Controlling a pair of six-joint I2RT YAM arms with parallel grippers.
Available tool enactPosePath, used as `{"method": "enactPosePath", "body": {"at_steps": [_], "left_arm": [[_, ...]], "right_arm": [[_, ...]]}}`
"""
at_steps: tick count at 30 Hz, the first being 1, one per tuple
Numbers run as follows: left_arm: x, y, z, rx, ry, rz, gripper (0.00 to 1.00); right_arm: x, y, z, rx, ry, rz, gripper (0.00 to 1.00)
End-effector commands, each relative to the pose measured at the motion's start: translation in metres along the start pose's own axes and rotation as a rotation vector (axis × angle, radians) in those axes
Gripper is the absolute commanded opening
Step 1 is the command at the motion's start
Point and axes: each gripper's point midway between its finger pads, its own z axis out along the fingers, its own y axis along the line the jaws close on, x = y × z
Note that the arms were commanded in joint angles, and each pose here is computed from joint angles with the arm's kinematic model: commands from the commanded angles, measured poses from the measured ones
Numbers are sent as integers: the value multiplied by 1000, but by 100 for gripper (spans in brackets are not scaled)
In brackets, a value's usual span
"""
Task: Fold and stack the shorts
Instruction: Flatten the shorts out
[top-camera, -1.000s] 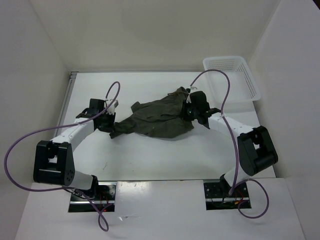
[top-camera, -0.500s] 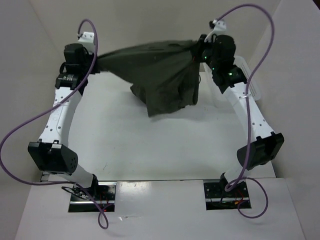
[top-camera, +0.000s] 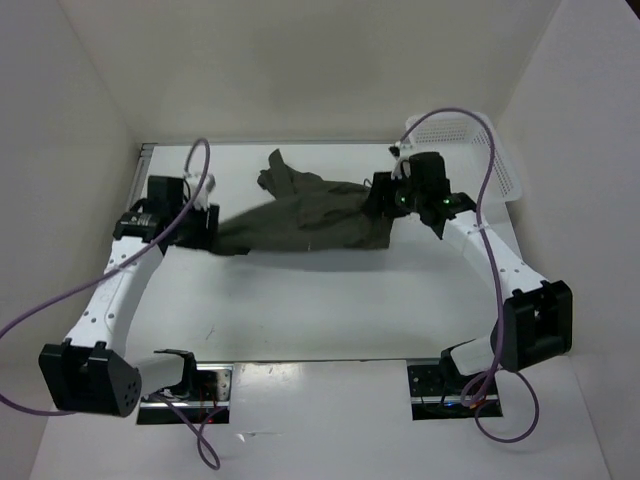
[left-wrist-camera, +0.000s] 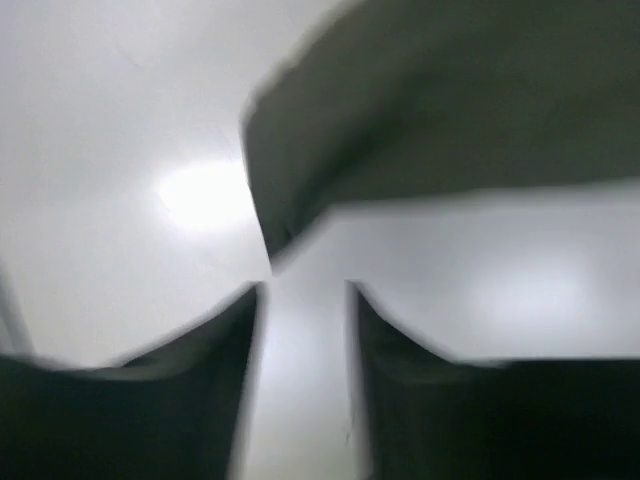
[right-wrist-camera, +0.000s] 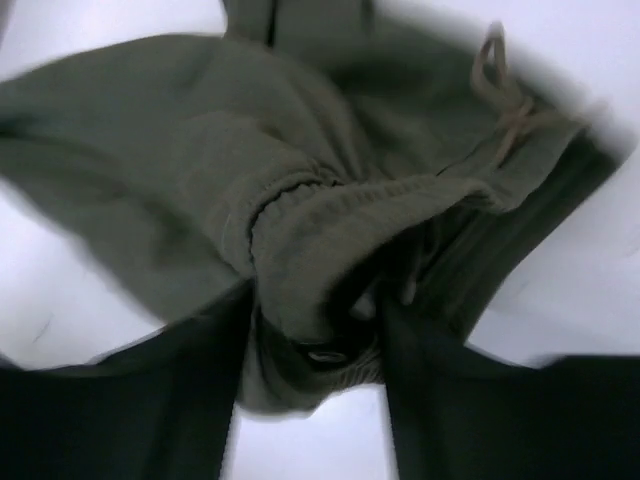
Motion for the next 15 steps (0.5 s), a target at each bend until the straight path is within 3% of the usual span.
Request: {"method": "enactPosePath", "body": {"at_steps": [1, 2, 4, 6, 9, 11, 14, 15], "left_arm": [[111, -57, -43, 254, 326, -14, 73], [123, -62, -49, 273, 334, -10, 76], [140, -61, -40, 257, 353, 3, 78], [127, -49, -23, 184, 293, 32, 78], [120, -32, 14, 101, 295, 29, 76], [127, -21, 43, 74, 366, 0, 74], [122, -3, 78, 29, 358, -30, 74], [98, 3, 88, 16, 274, -32, 74]], "right_arm": [[55, 33, -20, -152, 156, 56, 62], [78, 30, -20, -151, 203, 85, 71], [95, 31, -26, -137, 236, 135, 75], [108, 16, -27, -60, 239, 145, 80], [106, -6, -26, 58, 206, 163, 80], [107, -15, -17, 99, 198, 206, 80], [127, -22, -5, 123, 249, 263, 74], [128, -22, -2, 124, 249, 272, 71]]}}
